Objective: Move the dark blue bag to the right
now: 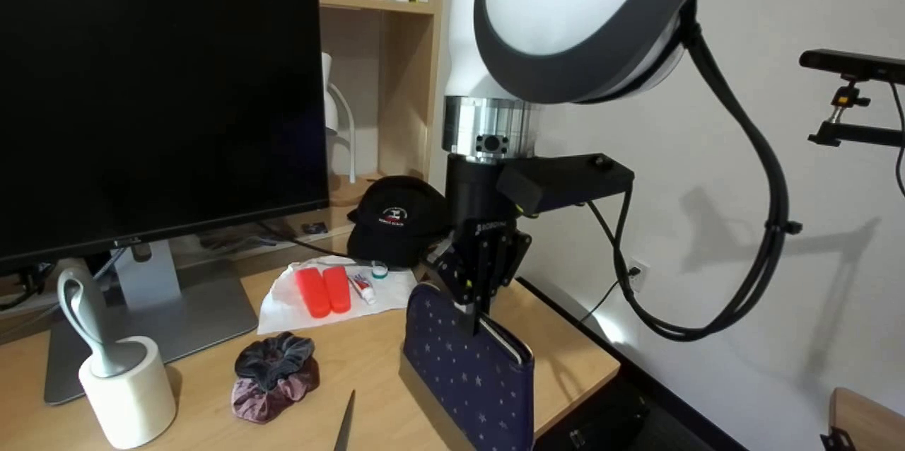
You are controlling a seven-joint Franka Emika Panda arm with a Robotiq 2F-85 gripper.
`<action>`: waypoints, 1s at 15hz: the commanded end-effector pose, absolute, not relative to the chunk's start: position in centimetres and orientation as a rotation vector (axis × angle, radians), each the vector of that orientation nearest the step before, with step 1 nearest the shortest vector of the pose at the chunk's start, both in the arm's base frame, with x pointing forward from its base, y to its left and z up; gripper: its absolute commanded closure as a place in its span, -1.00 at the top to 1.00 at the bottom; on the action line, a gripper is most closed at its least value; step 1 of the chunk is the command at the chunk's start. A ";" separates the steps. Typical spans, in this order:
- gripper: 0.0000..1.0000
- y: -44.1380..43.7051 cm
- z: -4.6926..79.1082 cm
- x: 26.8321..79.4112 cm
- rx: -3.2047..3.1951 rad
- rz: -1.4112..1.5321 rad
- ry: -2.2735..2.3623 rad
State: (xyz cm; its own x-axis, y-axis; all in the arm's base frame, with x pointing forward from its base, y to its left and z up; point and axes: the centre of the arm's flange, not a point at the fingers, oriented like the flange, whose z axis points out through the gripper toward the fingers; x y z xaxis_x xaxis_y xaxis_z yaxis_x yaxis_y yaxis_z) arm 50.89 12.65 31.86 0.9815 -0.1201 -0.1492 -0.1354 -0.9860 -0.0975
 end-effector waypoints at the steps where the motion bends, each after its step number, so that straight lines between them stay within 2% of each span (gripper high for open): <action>1: -0.84 9.6 31.6 52.6 -3.046 0.213 0.225; 15: -0.84 -4.8 26.3 48.5 -3.054 0.092 0.398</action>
State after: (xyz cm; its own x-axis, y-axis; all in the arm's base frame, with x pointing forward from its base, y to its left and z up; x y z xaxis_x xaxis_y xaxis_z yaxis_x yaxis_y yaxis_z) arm 50.22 -2.23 26.70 0.9582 -0.2649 -0.1082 -0.2707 -0.9617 -0.0428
